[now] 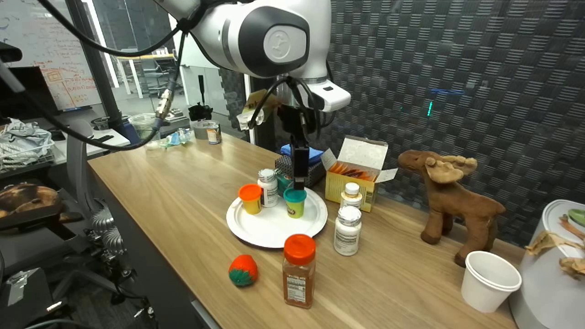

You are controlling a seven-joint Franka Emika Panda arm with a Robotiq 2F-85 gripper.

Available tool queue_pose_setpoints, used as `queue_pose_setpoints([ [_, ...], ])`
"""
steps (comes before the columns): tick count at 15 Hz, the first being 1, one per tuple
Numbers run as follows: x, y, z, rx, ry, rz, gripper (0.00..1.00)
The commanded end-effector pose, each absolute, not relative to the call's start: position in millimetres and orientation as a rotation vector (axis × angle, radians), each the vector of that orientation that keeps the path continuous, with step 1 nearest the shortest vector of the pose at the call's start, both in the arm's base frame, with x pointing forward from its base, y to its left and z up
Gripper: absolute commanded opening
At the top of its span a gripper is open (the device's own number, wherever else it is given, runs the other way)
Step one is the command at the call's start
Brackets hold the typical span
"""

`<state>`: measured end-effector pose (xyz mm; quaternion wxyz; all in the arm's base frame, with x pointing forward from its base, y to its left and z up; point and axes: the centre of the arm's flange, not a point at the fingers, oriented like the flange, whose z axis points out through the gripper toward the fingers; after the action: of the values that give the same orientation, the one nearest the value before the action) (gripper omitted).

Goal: Pick up all the objects surrounding the white plate and arrange them on the plate

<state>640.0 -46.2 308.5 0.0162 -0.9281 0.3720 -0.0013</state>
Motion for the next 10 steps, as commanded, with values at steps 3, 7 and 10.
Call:
queue_pose_setpoints([
  [3, 644.7, 6.8, 350.7, -2.997, 0.958, -0.153, 1.00],
  [7, 653.7, 57.1, 356.9, -3.152, 0.659, -0.191, 1.00],
  [10, 653.7, 72.6, 348.8, -3.255, 0.478, -0.186, 1.00],
])
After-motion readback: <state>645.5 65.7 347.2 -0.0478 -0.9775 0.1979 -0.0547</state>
